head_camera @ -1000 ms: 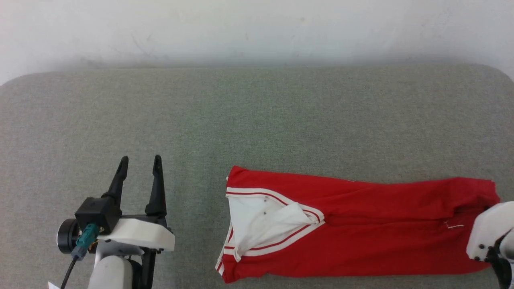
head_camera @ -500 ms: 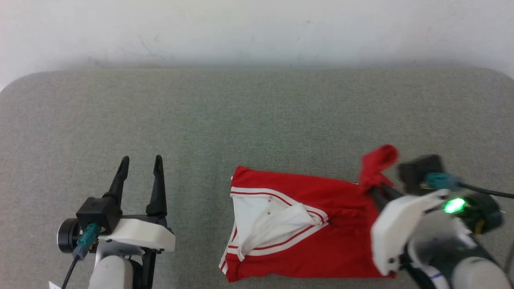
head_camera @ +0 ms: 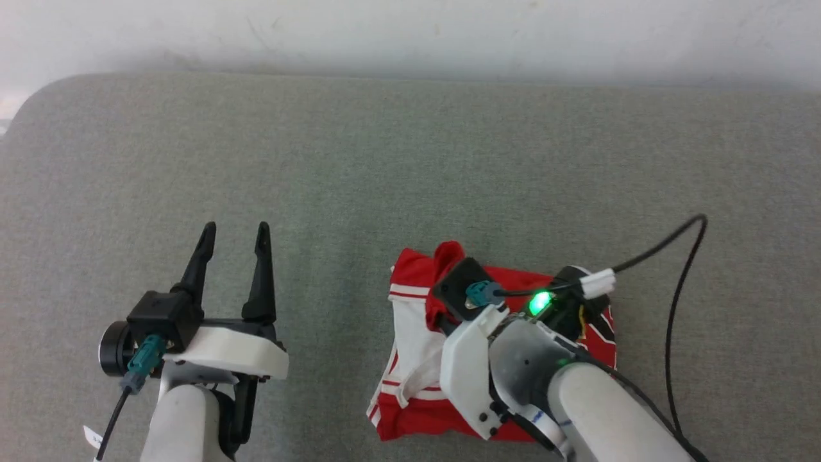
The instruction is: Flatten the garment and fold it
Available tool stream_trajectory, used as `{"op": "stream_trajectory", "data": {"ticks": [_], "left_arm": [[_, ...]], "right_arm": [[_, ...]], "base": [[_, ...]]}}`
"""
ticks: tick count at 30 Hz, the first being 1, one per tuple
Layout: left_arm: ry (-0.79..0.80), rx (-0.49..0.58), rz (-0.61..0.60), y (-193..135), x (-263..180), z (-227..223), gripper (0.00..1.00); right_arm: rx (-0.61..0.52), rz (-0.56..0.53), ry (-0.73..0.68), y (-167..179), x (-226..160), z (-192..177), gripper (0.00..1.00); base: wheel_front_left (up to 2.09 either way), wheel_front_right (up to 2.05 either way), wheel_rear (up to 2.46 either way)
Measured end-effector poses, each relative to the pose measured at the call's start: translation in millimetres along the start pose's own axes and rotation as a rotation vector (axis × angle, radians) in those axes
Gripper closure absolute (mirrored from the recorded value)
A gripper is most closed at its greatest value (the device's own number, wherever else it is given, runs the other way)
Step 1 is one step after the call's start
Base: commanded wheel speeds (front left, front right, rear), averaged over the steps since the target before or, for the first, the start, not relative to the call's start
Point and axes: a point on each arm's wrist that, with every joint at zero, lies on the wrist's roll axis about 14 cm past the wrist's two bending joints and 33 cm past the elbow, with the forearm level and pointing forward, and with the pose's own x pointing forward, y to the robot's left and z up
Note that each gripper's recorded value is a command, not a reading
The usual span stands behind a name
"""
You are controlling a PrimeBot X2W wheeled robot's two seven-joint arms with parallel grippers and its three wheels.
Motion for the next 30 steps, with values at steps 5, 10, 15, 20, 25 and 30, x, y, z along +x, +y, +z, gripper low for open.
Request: {"op": "stream_trajectory", "data": {"ticks": [5, 10, 15, 20, 25, 30], "left_arm": [[0.020, 0.006, 0.023, 8.1, -1.9, -6.6, 0.00], [0.031, 0.008, 0.035, 12.3, -2.5, -10.3, 0.00], [0.019, 0.001, 0.023, 7.6, 0.8, -6.8, 0.00], [0.001, -0.006, 0.009, 2.5, 2.9, -0.7, 0.00], [-0.015, -0.013, -0.002, -2.6, 2.5, 4.3, 0.00], [-0.016, -0.018, -0.018, -8.6, 0.3, 4.8, 0.00]], "right_arm": [[-0.002, 0.110, 0.033, 21.0, 25.3, -10.7, 1.00], [0.037, 0.171, 0.077, 31.0, 38.2, -26.0, 0.00], [0.141, 0.206, -0.086, 32.9, 31.9, 4.5, 0.00], [0.253, 0.133, -0.473, -0.2, -2.0, 74.9, 0.00], [0.352, -0.117, -0.704, -68.5, -52.1, 76.6, 0.00], [0.452, -0.347, -0.749, -118.9, -96.7, 34.1, 0.00]], "base": [[0.00, 0.00, 0.00], [0.00, 0.00, 0.00], [0.00, 0.00, 0.00], [0.00, 0.00, 0.00], [0.00, 0.00, 0.00], [0.00, 0.00, 0.00]]}}
